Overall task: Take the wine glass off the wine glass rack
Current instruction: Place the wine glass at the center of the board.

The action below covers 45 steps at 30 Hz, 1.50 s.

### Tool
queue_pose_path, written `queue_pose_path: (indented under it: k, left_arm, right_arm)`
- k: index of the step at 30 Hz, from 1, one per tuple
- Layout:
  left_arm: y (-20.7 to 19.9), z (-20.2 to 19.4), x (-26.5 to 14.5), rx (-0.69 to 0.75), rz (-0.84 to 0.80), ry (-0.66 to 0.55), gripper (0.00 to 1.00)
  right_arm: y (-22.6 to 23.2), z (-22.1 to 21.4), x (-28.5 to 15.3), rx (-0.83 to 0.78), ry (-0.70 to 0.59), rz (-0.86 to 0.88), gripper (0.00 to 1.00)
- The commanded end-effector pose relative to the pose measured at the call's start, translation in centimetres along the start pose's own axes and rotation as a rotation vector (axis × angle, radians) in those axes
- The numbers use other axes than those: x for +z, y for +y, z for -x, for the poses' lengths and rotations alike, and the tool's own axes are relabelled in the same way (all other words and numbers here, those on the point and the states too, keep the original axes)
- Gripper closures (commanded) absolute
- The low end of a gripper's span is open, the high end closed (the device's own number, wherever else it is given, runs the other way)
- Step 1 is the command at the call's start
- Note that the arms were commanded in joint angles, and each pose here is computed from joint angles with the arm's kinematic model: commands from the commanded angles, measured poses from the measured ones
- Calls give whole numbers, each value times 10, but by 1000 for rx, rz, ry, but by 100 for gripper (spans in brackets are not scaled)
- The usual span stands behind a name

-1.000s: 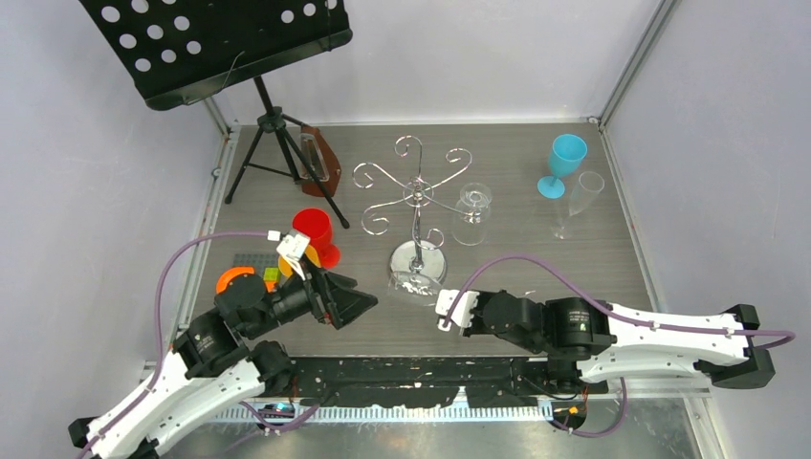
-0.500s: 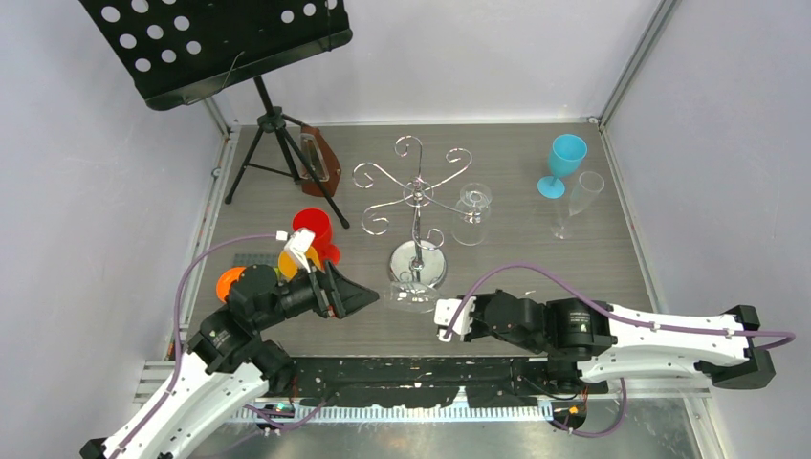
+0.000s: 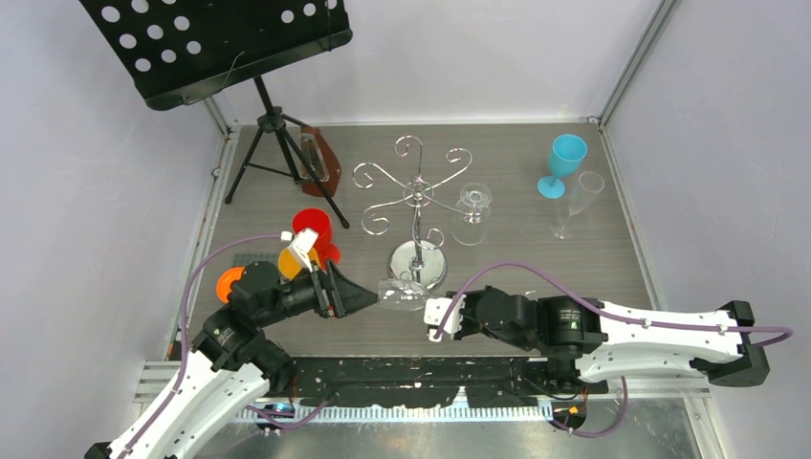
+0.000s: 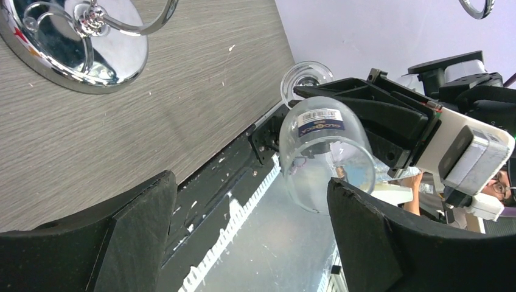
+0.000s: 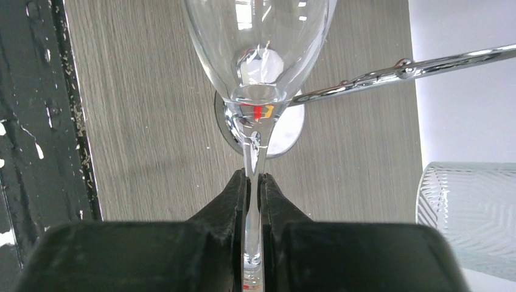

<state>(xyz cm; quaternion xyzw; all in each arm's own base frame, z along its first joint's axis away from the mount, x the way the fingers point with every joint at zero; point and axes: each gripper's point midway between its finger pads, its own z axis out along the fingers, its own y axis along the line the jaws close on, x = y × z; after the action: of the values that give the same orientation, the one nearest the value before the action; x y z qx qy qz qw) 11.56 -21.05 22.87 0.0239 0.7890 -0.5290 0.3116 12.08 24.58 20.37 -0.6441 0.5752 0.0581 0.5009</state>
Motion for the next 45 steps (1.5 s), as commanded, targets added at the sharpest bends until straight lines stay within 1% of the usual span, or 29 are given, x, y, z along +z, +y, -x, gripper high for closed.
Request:
queue_pose_path:
  k: [1, 5, 12, 19, 26, 34, 35, 36, 41, 45]
  left_arm:
    - [-9, 1, 0, 11, -51, 4, 10]
    - [-8, 0, 2, -3, -56, 14, 15]
    - [-12, -2, 3, -12, -77, 34, 31]
    - [-13, -4, 2, -11, -81, 47, 50]
    - [-14, -8, 2, -14, -86, 69, 77]
    - [-17, -8, 2, -2, -95, 85, 92]
    - [-17, -8, 1, 1, -96, 87, 98]
    - [-17, -9, 2, 2, -95, 91, 100]
    - [-17, -6, -2, 38, -61, 96, 100]
    - [-10, -2, -10, 83, 25, 99, 100]
  right_arm:
    - [-27, 45, -8, 56, -144, -74, 94]
    - [-27, 50, -7, 58, -155, -68, 94]
    - [-28, 57, 0, 56, -162, -74, 94]
    - [-28, 58, 5, 57, -153, -80, 94]
    - [-26, 58, 10, 56, -146, -79, 94]
    - [-23, 59, 17, 53, -128, -71, 94]
    - [-23, 58, 17, 54, -128, -73, 94]
    - [-23, 58, 17, 53, -125, -72, 94]
    - [-25, 58, 17, 64, -122, -87, 94]
    - [-27, 57, 17, 73, -123, -101, 87]
